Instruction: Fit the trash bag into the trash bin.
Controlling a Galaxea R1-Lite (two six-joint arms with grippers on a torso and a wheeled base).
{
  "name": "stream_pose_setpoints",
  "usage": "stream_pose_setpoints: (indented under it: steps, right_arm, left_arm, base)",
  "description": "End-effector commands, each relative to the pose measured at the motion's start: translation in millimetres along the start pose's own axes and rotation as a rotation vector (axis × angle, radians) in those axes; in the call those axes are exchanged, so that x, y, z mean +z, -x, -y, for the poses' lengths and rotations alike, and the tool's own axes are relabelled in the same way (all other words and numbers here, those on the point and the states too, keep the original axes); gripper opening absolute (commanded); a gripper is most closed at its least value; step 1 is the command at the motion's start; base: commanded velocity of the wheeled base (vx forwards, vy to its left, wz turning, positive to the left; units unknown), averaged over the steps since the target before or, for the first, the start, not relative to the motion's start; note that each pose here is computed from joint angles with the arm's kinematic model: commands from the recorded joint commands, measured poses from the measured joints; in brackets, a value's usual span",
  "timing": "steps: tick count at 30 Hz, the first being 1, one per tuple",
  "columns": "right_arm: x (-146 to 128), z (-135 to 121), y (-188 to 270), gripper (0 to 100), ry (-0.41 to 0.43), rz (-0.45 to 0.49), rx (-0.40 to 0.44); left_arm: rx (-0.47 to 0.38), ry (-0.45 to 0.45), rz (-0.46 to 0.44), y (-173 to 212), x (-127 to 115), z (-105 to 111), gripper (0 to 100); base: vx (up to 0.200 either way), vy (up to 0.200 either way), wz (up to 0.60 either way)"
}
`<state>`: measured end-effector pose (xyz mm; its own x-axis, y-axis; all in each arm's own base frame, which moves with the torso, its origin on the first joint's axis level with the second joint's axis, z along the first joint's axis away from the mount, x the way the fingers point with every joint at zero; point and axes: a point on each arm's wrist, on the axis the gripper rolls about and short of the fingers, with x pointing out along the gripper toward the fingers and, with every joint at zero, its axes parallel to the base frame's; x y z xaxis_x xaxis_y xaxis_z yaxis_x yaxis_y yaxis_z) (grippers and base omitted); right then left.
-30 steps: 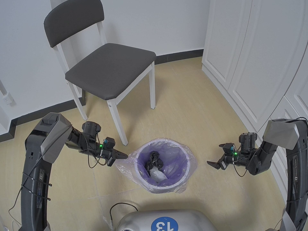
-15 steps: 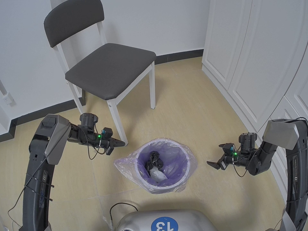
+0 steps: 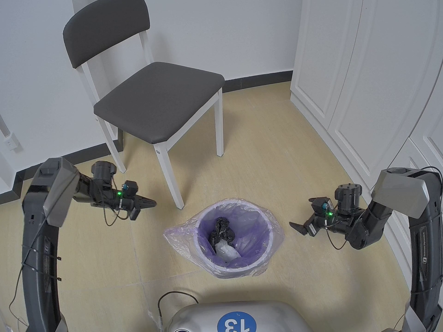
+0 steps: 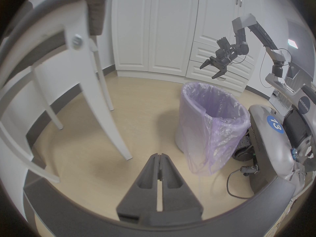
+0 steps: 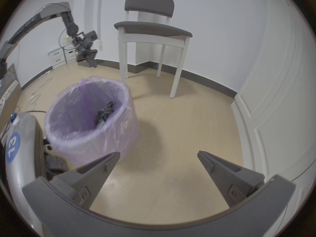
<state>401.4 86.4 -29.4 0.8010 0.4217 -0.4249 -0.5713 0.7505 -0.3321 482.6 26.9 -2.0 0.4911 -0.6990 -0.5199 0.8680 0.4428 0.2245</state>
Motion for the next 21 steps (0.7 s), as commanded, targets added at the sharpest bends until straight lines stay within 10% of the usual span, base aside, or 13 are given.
stream_pose_setpoints:
  steps: [1,2,8,9,21]
  right_arm:
    - [47,-16,-7,100,-0.004,0.107,-0.022]
    - [81,-31,-7,100,0.004,0.172,0.007]
    - [89,-58,-2,100,0.011,0.106,0.048]
    - [83,-61,0,100,0.008,0.075,0.038]
    - [34,-94,23,100,0.045,-0.207,0.066]
  left_arm:
    - [0.100,-0.021,0.011,58,18,-7,0]
    - [0.143,-0.014,0.017,84,18,-3,0]
    - [0.119,0.067,-0.020,103,8,34,0]
    - [0.110,0.070,-0.031,100,6,42,100]
    - [0.136,-0.107,-0.041,48,15,85,100]
  base:
    - [0.000,0.000,0.00]
    - [0.000,0.000,0.00]
    - [0.000,0.000,0.00]
    - [0.000,0.000,0.00]
    - [0.000,0.000,0.00]
